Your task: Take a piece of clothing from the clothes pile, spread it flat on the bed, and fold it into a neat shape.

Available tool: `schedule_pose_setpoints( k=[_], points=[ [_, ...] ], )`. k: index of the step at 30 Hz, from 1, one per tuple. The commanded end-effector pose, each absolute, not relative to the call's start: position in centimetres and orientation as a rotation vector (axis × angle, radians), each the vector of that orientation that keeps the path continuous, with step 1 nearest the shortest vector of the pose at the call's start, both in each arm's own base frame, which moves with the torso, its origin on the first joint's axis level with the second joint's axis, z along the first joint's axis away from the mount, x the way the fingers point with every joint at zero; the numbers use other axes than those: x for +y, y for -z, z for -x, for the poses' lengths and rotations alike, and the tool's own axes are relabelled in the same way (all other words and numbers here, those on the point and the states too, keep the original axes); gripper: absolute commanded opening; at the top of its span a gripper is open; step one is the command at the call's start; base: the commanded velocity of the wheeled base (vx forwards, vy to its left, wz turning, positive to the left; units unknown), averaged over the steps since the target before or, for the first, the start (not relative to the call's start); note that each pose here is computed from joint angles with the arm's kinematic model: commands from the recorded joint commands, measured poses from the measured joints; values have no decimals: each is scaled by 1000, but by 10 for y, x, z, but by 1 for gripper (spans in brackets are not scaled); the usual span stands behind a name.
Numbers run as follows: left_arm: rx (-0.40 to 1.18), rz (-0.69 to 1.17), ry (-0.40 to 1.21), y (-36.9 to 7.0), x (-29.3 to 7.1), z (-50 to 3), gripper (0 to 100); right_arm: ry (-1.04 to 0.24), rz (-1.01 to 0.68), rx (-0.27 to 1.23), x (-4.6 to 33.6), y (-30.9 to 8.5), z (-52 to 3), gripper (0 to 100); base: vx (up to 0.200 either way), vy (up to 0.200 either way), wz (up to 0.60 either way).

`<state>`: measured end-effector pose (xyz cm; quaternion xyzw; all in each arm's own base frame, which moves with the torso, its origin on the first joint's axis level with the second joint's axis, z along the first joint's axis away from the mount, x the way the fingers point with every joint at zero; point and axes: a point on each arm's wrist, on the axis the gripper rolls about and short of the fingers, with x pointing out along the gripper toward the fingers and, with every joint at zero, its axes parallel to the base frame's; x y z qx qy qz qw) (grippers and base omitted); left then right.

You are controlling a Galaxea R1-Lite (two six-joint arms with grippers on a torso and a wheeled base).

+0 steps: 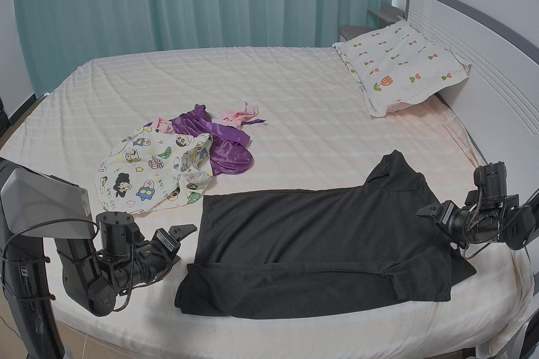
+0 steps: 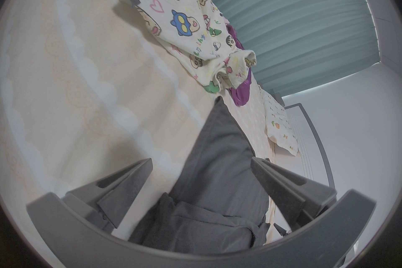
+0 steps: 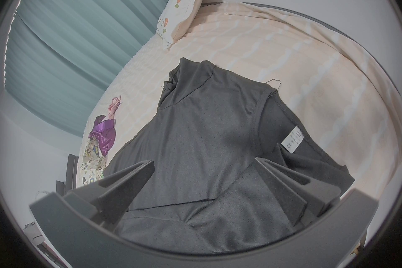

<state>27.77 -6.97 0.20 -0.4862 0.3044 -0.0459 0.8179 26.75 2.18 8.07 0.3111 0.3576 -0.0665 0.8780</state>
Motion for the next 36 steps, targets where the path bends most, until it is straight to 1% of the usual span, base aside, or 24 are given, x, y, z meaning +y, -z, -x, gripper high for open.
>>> schedule_pose_setpoints(
  k=[1, 6, 9, 13, 17, 19, 21, 23, 27, 29, 31, 33, 34, 36],
  points=[
    [647, 1035, 103, -3, -71, -277, 100, 138, -649, 743, 22, -81, -268, 100, 0, -200, 0],
    [631, 1031, 108, -8, -72, -276, 100, 137, -648, 747, 22, -81, -268, 100, 0, -200, 0],
    [563, 1025, 87, -18, -71, -278, 100, 137, -648, 745, 22, -81, -268, 100, 0, -200, 0],
    [472, 1019, 83, -36, -65, -279, 100, 136, -649, 742, 22, -82, -267, 100, 0, 0, 0],
    [444, 938, 107, -40, -64, -284, 100, 128, -650, 730, 22, -86, -265, 100, 0, 0, 0],
    [425, 858, 131, -42, -66, -294, 100, 119, -649, 727, 24, -88, -263, 100, 0, 0, 0],
    [433, 833, 129, -40, -68, -301, 100, 119, -650, 725, 24, -89, -263, 100, 0, 0, 0],
    [472, 769, 99, -35, -67, -326, 100, 119, -650, 725, 24, -89, -261, 100, 0, 0, 0],
    [493, 706, 65, -43, -55, -358, 100, 119, -648, 732, 24, -87, -260, 100, 0, 0, 0],
    [523, 642, 50, -42, -49, -372, 100, 113, -652, 744, 24, -85, -261, 100, 0, 0, 0],
    [548, 585, 40, -39, -43, -381, 100, 91, -663, 758, 23, -83, -260, 100, 0, 0, 0],
    [548, 585, 40, -39, -43, -381, 100, 91, -663, 758, 23, -83, -260, 100, 0, 0, 0],
    [574, 522, 36, -34, -39, -395, 100, 62, -681, 753, 15, -87, -259, 100, 0, 0, 0],
    [576, 526, 44, -32, -37, -401, 100, 54, -679, 743, 10, -89, -259, 100, 0, 0, 0]
  ],
)
